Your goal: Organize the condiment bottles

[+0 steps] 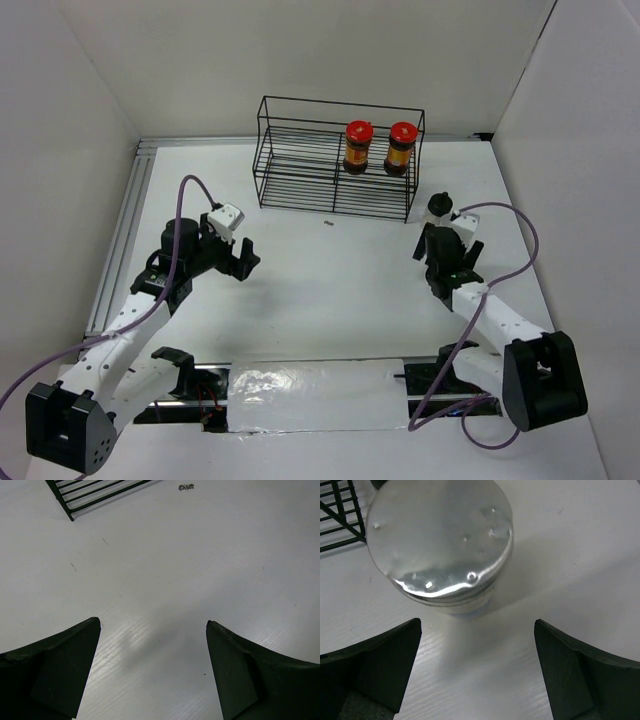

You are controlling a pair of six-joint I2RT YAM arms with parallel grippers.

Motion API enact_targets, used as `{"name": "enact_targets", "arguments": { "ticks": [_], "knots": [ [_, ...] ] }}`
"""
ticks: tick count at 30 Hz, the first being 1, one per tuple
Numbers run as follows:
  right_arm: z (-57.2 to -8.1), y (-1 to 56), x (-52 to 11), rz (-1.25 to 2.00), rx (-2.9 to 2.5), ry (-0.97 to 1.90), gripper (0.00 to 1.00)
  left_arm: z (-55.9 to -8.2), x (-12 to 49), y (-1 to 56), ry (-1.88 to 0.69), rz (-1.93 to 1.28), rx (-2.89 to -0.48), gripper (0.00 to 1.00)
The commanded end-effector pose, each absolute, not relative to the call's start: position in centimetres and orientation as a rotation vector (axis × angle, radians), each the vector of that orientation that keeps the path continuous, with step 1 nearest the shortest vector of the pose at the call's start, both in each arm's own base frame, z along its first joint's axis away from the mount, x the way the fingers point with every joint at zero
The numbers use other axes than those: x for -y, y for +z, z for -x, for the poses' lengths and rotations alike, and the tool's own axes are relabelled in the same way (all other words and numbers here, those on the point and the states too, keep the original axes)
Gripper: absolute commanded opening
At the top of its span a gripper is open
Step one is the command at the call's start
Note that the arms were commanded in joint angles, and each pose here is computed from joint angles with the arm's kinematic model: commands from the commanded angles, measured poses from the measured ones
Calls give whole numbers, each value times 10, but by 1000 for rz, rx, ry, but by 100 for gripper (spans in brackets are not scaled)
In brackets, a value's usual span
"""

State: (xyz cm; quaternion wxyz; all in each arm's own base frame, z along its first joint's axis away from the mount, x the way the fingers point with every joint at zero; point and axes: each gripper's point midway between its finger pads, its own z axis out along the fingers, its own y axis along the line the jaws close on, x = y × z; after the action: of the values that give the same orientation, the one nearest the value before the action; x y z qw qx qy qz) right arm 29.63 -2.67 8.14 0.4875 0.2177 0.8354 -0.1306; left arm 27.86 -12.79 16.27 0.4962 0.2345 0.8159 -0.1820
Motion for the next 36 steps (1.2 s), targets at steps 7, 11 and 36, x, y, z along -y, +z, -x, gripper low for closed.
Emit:
{"name": "enact_targets", "arguments": {
  "ticks": [7, 11, 36],
  "knots": [
    [-335, 84, 22, -203, -2013, -195, 100, -288, 130, 179, -419, -590, -1903, 99],
    [-330, 73, 23, -156, -2037, -143, 100, -288, 129, 178, -408, -591, -1906, 99],
    [-343, 70, 41, -85, -1966, -99, 72, -293, 127, 178, -386, -608, -1900, 99]
  ]
}}
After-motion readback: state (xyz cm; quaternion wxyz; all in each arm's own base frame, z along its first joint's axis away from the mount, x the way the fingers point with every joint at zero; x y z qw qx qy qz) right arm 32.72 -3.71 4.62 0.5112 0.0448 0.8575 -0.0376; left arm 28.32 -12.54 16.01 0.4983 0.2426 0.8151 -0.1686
